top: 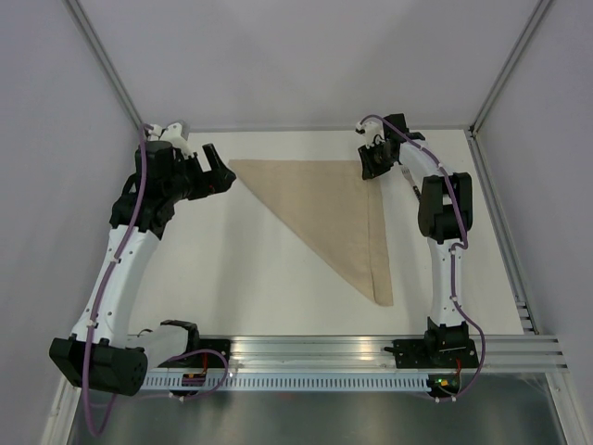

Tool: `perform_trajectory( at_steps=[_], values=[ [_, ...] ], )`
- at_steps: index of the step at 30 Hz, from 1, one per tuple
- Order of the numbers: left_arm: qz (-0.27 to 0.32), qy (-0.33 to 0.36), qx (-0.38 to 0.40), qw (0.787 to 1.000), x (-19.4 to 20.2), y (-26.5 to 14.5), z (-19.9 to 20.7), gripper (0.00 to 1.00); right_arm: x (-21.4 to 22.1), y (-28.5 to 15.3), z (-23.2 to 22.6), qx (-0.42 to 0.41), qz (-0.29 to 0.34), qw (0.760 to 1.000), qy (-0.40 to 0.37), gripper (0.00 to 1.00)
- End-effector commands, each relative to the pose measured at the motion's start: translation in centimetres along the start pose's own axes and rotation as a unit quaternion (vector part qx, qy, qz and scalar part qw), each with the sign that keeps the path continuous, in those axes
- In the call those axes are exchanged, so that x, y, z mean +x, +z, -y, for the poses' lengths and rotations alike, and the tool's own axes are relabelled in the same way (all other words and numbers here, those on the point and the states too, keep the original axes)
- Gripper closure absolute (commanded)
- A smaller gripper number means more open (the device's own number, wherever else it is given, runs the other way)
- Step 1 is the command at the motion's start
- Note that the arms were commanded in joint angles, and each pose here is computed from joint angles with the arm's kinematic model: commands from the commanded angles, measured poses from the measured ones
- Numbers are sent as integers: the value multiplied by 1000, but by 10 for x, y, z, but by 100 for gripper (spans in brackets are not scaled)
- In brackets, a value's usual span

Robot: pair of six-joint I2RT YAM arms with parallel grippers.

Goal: Fold the napkin, place the utensils inside, and roll it up
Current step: Fold the napkin

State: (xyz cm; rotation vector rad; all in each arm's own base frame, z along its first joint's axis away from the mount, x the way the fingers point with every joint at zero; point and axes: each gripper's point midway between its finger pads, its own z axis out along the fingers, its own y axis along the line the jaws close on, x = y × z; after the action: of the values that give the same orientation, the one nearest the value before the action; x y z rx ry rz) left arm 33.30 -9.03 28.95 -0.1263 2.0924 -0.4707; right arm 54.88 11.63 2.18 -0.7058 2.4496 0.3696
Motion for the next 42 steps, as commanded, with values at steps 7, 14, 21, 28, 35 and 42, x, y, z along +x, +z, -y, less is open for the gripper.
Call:
perform_trajectory(
  at_steps=[7,14,21,28,35,42],
  values=[
    [12,9,6,1000,-6,5,1,1,-11,1,-1,-8,13,1000,-3,65],
    [8,9,8,1000,-3,7,1,1,-16,2,-6,-4,14,1000,-10,66],
    [9,10,10,1000,-5,7,2,2,-16,5,-7,1,12,1000,-13,69],
    [9,10,10,1000,-4,8,1,1,-15,3,-7,5,9,1000,-10,80],
    [7,10,10,1000,-3,9,1,2,-16,1,-9,2,10,1000,-10,94],
    [7,10,9,1000,-3,8,0,1,-22,-3,-20,-11,15,1000,-17,97]
  ],
)
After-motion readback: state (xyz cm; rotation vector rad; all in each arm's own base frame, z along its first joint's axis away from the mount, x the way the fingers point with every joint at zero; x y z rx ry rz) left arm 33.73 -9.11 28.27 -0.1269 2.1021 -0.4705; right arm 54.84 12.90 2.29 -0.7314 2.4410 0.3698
